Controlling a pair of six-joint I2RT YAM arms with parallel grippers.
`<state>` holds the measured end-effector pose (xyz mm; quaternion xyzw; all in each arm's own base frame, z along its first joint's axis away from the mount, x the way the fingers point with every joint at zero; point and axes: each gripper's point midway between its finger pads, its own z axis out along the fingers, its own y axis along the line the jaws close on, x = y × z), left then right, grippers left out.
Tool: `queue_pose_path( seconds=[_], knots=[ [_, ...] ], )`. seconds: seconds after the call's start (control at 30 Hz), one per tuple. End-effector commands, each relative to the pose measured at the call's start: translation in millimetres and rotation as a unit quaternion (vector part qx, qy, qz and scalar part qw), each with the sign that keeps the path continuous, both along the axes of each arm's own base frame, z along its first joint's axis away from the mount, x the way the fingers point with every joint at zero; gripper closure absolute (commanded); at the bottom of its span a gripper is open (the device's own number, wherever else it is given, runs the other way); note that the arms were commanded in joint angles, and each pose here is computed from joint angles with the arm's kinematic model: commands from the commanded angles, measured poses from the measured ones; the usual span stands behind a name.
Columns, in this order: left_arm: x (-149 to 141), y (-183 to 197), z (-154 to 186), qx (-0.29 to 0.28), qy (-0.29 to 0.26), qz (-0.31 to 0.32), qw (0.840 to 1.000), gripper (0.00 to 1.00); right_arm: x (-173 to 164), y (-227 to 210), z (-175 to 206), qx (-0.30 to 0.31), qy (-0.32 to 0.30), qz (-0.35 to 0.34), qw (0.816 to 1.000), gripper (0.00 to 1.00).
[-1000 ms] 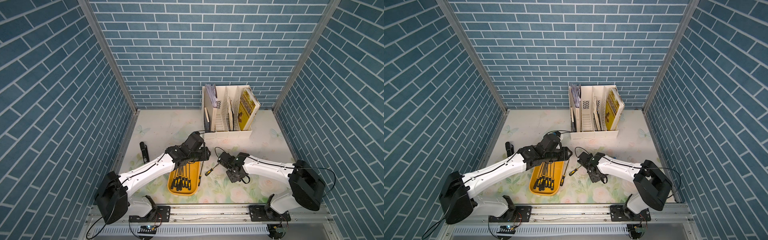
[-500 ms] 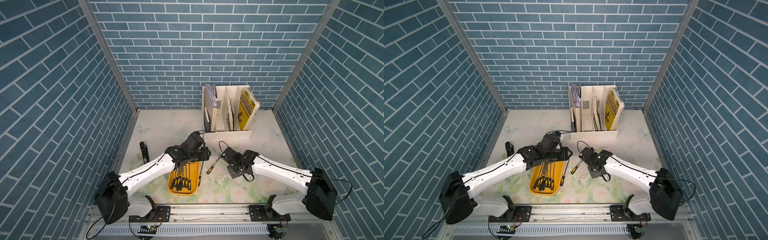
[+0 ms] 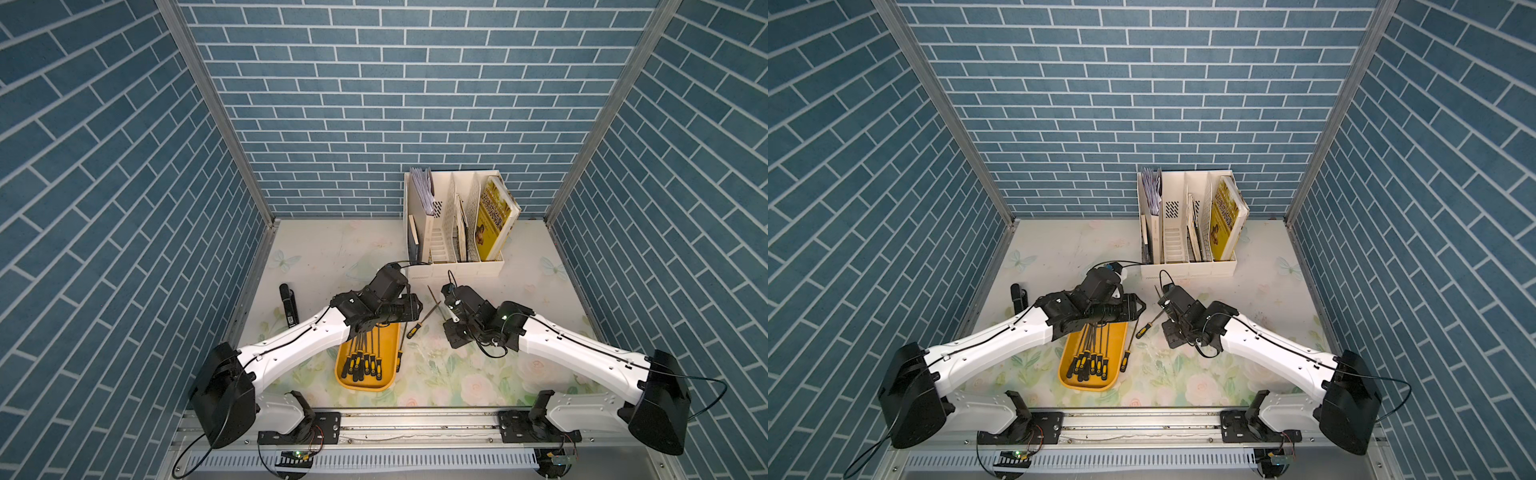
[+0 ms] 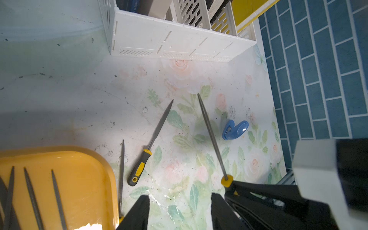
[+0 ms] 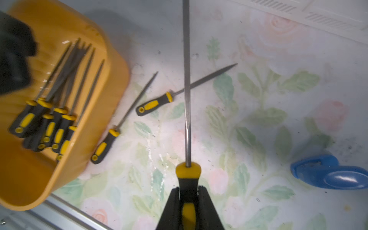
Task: Put the file tool into the storage box
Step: Pick up the file tool from the center of the board, then place the file tool in the storage box.
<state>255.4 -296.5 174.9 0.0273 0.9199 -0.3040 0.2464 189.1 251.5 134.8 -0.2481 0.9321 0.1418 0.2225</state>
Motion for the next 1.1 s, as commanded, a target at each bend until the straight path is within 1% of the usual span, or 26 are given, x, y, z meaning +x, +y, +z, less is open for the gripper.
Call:
queue_pose_path(
  seconds=[0.0, 0.2, 0.33, 0.43, 0.5, 0.53, 0.6, 0.67, 0.7, 0.73, 0.8, 0.87, 1.0, 1.07],
  knots=[
    [2.1, -8.0, 18.4, -0.025, -0.018, 0.002, 1.000, 0.44, -12.3, 30.9, 8.7, 0.074, 0.011, 0.029, 0.997, 1.00],
    [4.4, 5.6, -0.9, 0.008, 0.000, 0.039, 0.999, 0.44, -26.4, 46.3, 6.7, 0.091, 0.016, 0.038, 0.995, 1.00],
    [9.1, 14.9, -5.7, 0.023, -0.002, 0.068, 0.997, 0.44, -31.9, 50.1, 8.0, 0.098, 0.018, 0.040, 0.994, 1.00],
    [13.2, 21.8, -7.2, 0.032, -0.008, 0.087, 0.996, 0.47, -35.3, 53.1, 10.3, 0.107, 0.020, 0.043, 0.993, 1.00],
    [15.9, 26.2, -8.7, 0.041, -0.013, 0.099, 0.994, 0.54, -36.5, 54.8, 12.3, 0.114, 0.021, 0.045, 0.992, 1.00],
    [16.8, 27.8, -9.6, 0.043, -0.014, 0.103, 0.994, 0.60, -37.2, 55.4, 13.1, 0.117, 0.022, 0.046, 0.992, 1.00],
    [18.5, 30.4, -13.4, 0.050, -0.014, 0.109, 0.993, 0.69, -38.1, 57.8, 15.6, 0.124, 0.023, 0.049, 0.991, 1.00],
    [20.4, 32.6, -16.7, 0.058, -0.016, 0.115, 0.991, 0.86, -39.0, 61.2, 17.5, 0.132, 0.025, 0.053, 0.990, 1.00],
    [21.3, 34.1, -17.9, 0.061, -0.017, 0.118, 0.991, 0.92, -39.1, 62.0, 17.9, 0.133, 0.025, 0.054, 0.989, 1.00],
    [21.9, 35.2, -18.8, 0.063, -0.018, 0.120, 0.991, 0.94, -39.1, 63.0, 18.4, 0.135, 0.025, 0.054, 0.989, 1.00],
    [23.1, 37.1, -18.8, 0.068, -0.021, 0.123, 0.990, 0.96, -38.0, 65.7, 19.3, 0.139, 0.023, 0.056, 0.988, 1.00],
    [24.0, 39.2, -17.8, 0.069, -0.023, 0.125, 0.990, 1.00, -42.2, 70.5, 21.0, 0.148, 0.034, 0.068, 0.986, 1.00],
    [24.1, 47.7, -17.0, 0.080, -0.028, 0.127, 0.988, 1.00, -42.8, 76.9, 24.9, 0.154, 0.034, 0.080, 0.984, 1.00],
    [24.4, 55.1, -16.0, 0.082, -0.029, 0.130, 0.988, 1.00, -43.0, 81.4, 28.7, 0.158, 0.033, 0.090, 0.983, 0.89]
  ],
)
